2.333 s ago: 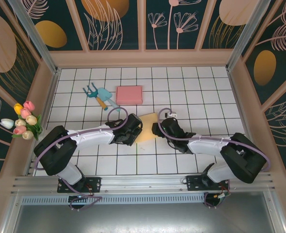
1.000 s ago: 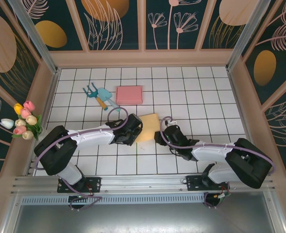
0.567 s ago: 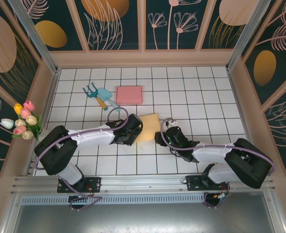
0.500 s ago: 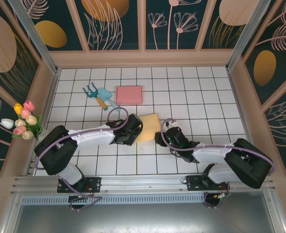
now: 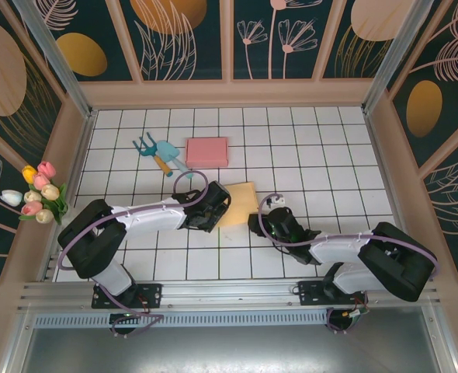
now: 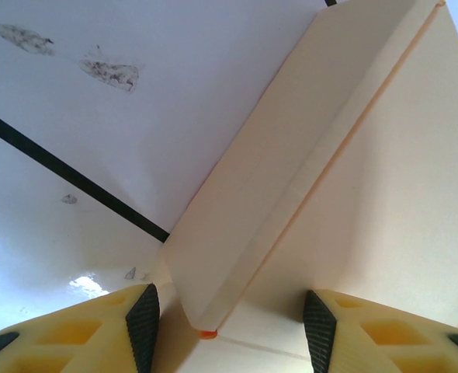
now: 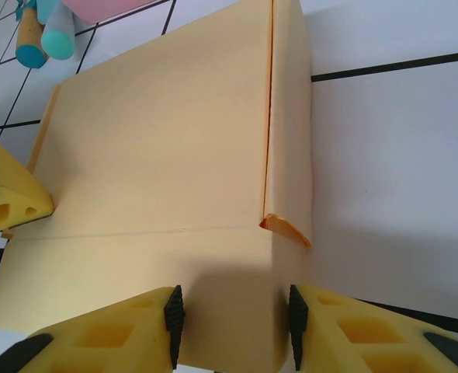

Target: Fold the paper box

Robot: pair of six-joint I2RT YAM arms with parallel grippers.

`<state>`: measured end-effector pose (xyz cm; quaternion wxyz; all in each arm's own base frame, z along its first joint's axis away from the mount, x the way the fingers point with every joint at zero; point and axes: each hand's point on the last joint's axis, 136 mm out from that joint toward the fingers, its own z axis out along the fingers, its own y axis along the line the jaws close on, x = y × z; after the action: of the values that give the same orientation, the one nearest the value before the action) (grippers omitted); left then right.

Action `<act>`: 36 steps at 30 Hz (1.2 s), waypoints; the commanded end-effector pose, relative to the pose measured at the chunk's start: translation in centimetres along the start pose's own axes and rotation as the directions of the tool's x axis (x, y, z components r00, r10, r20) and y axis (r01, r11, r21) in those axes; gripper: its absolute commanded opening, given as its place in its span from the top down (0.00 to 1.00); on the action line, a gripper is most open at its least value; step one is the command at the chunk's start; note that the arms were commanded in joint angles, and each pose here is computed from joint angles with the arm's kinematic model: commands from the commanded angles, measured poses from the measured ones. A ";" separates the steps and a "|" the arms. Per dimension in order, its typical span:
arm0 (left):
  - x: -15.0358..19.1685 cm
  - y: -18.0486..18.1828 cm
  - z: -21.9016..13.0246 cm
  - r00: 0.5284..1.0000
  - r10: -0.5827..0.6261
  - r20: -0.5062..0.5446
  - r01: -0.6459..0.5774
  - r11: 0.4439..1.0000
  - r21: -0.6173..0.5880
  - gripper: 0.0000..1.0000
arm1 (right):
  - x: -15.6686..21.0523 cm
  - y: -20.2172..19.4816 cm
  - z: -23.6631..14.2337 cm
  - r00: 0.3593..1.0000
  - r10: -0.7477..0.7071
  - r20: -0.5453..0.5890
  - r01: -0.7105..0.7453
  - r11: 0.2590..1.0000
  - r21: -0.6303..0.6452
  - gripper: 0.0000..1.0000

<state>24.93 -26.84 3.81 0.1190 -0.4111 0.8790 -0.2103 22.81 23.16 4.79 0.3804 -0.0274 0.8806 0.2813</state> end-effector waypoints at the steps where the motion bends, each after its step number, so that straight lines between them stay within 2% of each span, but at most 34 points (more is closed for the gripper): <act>1: -1.1 3.9 1.2 0.998 0.025 0.054 -0.017 0.988 -0.151 0.46 | 0.9 0.7 -0.2 1.000 -0.009 -0.021 0.008 0.999 -0.036 0.57; 10: -1.7 4.0 1.3 0.995 0.062 0.085 -0.046 0.984 -0.174 0.46 | 0.9 -0.2 -0.3 0.999 -0.036 0.026 0.037 0.999 -0.023 0.58; 21: -1.8 4.5 1.7 0.993 0.083 0.085 -0.066 0.979 -0.195 0.45 | 1.7 -0.3 0.2 0.999 -0.047 0.021 0.048 0.998 -0.030 0.59; 36: -3.2 5.2 2.4 0.969 0.196 0.150 -0.149 0.949 -0.279 0.45 | 2.5 -1.7 0.7 0.994 -0.096 0.045 0.095 0.995 0.010 0.62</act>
<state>26.84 -26.57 3.71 0.1736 -0.3709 0.8967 -0.1679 23.37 23.16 4.16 0.4358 -0.0357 0.8541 0.2816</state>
